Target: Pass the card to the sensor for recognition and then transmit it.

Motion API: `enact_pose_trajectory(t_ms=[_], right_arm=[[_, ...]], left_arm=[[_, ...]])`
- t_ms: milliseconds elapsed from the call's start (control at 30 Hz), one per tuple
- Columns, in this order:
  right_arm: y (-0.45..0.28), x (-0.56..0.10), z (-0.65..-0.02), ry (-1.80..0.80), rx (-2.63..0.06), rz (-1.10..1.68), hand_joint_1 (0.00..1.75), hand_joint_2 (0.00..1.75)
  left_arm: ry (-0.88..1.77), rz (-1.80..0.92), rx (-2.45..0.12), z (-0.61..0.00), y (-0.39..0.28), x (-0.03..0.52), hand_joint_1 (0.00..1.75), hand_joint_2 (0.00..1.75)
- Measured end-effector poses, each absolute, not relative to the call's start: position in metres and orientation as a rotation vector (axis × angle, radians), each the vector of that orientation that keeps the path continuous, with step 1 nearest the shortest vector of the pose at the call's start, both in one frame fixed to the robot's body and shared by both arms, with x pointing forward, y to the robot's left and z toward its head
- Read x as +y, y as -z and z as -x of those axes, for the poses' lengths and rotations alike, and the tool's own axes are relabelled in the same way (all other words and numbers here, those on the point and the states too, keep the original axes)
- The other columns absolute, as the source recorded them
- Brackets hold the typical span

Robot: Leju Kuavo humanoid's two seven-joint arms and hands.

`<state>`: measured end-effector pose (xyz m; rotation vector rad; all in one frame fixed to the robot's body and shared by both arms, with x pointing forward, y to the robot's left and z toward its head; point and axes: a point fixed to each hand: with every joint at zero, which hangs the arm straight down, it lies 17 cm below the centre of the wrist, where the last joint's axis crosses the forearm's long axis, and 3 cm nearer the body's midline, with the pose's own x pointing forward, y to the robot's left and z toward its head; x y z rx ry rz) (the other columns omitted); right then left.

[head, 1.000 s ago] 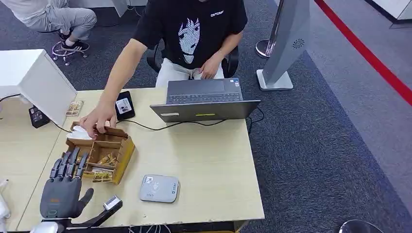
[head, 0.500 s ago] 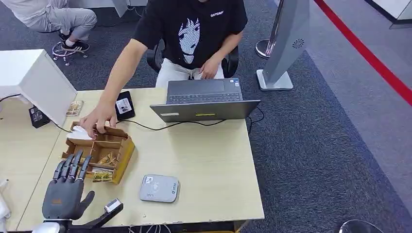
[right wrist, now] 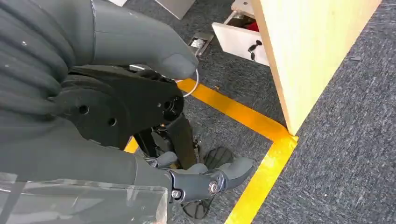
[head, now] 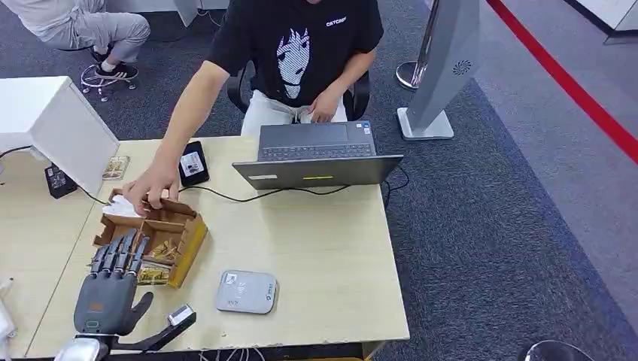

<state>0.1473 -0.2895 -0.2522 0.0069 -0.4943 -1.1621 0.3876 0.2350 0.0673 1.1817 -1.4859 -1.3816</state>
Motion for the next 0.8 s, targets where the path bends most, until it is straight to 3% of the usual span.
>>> enact_pose_trajectory(t_ms=[800], right_arm=[[0.2524,-0.2883,-0.1473,1.158,-0.490,-0.011,0.00,1.75]], left_arm=[[1.377,-1.145,-1.470,-0.3946,-0.0574,0.2275,0.00,1.75]])
